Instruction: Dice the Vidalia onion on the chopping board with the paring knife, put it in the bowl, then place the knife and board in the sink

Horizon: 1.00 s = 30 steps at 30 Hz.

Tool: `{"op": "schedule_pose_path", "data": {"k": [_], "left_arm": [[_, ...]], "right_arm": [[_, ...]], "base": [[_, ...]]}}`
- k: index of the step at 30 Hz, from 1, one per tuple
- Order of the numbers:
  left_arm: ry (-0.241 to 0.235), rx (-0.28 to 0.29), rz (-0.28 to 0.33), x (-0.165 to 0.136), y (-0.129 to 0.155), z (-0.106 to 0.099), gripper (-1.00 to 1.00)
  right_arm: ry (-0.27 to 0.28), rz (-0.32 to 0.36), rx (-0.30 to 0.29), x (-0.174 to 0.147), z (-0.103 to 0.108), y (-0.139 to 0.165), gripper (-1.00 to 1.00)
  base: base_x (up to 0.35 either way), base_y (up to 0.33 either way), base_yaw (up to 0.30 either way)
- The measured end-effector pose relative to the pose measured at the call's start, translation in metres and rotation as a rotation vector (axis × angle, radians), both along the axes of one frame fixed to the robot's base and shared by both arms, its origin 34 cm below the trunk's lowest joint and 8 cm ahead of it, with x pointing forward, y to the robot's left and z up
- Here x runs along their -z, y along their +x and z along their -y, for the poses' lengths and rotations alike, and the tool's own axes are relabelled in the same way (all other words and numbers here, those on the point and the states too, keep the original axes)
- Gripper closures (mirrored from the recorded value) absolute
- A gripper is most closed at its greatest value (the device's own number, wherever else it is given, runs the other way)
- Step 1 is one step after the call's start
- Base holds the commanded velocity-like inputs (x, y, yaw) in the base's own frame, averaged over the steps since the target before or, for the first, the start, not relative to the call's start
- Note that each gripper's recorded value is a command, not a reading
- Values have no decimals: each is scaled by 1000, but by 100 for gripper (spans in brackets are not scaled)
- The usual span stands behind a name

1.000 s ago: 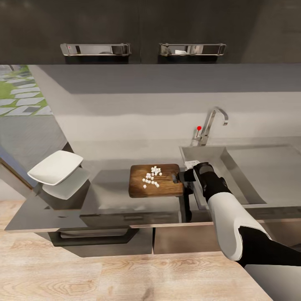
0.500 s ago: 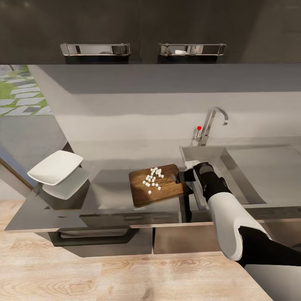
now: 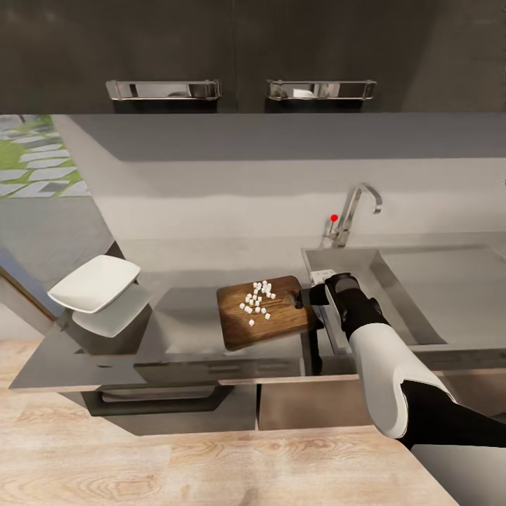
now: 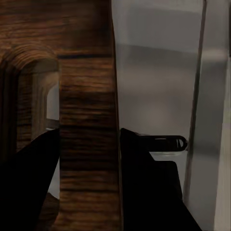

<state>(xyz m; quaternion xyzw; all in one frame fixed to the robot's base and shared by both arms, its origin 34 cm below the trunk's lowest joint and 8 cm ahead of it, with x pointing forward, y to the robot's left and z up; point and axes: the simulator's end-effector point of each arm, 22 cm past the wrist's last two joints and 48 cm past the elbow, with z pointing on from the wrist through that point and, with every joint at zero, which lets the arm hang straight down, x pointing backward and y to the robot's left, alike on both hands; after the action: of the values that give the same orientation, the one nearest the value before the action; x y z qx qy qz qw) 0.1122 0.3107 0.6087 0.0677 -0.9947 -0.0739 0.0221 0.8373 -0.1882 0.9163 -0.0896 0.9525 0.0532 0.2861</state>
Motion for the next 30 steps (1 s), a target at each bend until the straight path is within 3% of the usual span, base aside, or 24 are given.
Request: {"op": "schedule_pose_path", "data": {"k": [30], "left_arm": [[-1,0,42,0,17,0,-100]], "right_arm": [[-13,44,9,-31,3,4,100]], "base": [[0,0,0]]}}
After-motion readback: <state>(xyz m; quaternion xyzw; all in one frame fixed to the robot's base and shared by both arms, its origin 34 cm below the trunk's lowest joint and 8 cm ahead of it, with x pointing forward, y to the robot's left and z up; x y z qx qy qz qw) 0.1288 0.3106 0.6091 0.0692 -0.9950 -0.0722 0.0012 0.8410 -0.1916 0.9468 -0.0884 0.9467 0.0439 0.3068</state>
